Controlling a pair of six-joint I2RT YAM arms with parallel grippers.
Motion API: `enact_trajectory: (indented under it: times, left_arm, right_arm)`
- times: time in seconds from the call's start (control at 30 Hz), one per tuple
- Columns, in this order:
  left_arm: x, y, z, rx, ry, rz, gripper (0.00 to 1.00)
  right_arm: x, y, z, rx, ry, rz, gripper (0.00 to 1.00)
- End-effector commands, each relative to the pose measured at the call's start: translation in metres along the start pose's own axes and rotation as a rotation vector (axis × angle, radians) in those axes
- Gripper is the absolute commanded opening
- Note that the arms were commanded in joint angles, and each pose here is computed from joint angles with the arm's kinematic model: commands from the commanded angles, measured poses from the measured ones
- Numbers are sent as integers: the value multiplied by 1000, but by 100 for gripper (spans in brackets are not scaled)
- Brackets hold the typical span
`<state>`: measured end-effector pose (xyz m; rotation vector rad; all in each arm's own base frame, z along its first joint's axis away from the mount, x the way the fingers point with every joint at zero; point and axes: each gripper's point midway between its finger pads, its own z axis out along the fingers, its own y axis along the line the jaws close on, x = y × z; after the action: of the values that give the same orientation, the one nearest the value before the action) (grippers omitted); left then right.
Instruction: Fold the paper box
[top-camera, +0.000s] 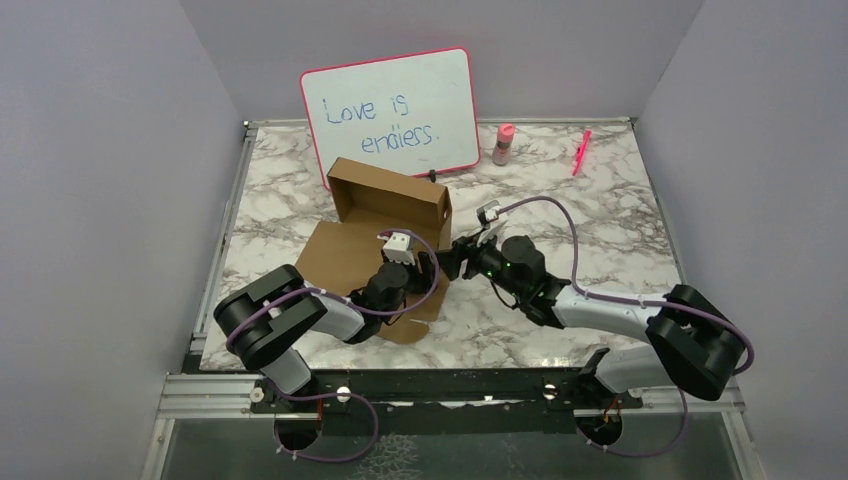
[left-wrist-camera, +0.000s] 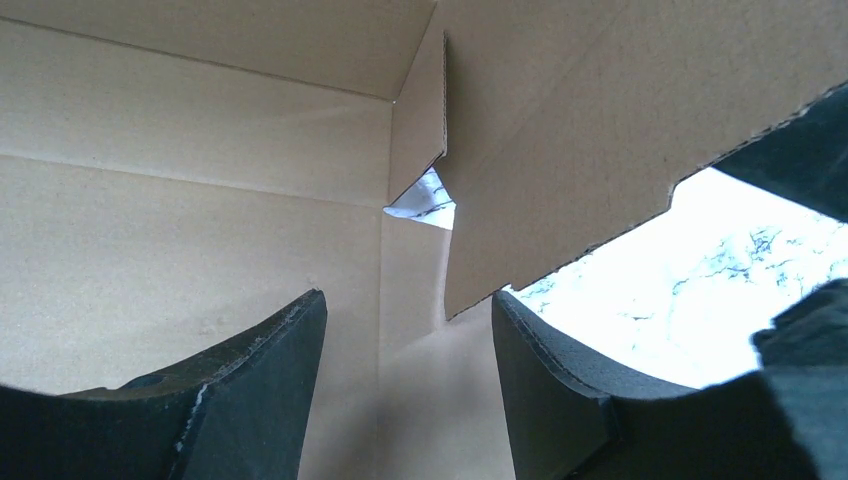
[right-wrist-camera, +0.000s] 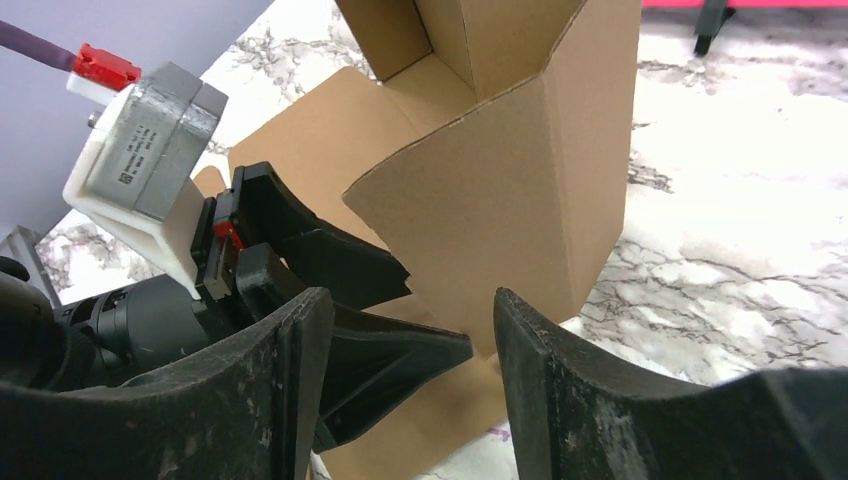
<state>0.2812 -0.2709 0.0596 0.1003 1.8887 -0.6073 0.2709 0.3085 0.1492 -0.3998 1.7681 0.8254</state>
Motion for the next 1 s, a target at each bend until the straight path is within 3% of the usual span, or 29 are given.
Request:
enact_trajectory:
  times: [0.0,0.43,0.97]
  left_arm:
    - [-15,0,6,-22,-56,-35,62]
    - [-17,13,9,-47,-57,-47,63]
    - [-15,29,14,-70,-38,-71,63]
  right_arm:
    - [-23,-9,-3,35,-43,-120,65]
    - [-56,-37,-10,-70,-104,-297,66]
    - [-34,-48,61,-160,-103,-441,79]
